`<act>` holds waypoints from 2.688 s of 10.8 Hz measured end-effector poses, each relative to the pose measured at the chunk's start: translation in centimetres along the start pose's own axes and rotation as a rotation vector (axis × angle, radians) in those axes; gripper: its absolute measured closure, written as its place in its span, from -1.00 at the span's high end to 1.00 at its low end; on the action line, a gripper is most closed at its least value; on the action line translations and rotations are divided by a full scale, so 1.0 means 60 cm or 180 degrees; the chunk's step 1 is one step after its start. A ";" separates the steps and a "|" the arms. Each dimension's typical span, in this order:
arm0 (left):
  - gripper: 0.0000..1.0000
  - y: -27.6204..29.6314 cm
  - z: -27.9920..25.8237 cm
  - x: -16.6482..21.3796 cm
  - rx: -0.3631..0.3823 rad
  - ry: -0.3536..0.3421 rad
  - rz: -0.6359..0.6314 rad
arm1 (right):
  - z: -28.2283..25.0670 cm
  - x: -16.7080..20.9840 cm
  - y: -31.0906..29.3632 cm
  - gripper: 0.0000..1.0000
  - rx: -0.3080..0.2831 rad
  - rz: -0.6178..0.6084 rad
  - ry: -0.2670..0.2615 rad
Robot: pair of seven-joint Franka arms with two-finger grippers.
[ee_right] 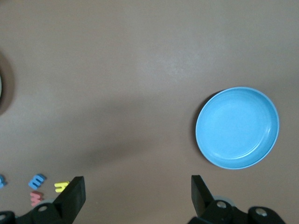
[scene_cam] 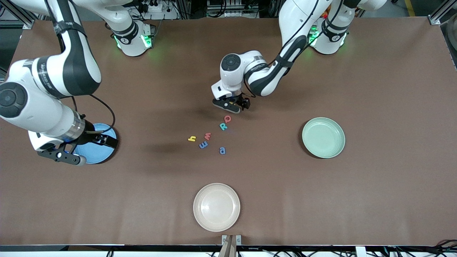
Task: Sort upper and lower case letters into plates
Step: 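Grasp the yellow H with the left gripper while the right gripper approaches, then place the H on the green plate while the right gripper grasps h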
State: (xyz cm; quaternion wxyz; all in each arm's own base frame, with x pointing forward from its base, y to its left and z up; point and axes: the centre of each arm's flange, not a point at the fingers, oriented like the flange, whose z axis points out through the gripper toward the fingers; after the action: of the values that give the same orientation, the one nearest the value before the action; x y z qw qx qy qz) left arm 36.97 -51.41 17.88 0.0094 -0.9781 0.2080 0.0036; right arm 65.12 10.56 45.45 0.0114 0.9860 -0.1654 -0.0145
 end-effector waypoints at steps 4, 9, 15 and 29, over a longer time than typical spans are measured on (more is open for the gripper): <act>1.00 0.009 0.011 -0.009 -0.0179 -0.0205 -0.0256 | 0.086 -0.025 -0.098 1.00 -0.0048 0.0858 -0.0055; 0.72 0.014 0.029 -0.013 -0.0200 -0.0277 -0.0288 | 0.139 -0.030 -0.144 1.00 0.0173 0.2110 -0.0270; -0.19 0.024 0.016 -0.001 -0.0205 -0.0315 -0.0307 | 0.195 -0.044 -0.196 1.00 0.0257 0.3107 -0.0415; -0.29 -0.193 -0.145 0.100 -0.0023 -0.0987 0.0313 | 0.306 -0.129 -0.254 1.00 0.0207 0.3746 -0.0325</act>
State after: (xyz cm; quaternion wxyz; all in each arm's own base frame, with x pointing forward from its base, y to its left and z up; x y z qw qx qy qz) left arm 47.21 -43.43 26.70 0.0377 -0.9545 0.2517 0.1557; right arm 62.18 27.16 26.87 -0.0206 0.7264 -0.6853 -0.0481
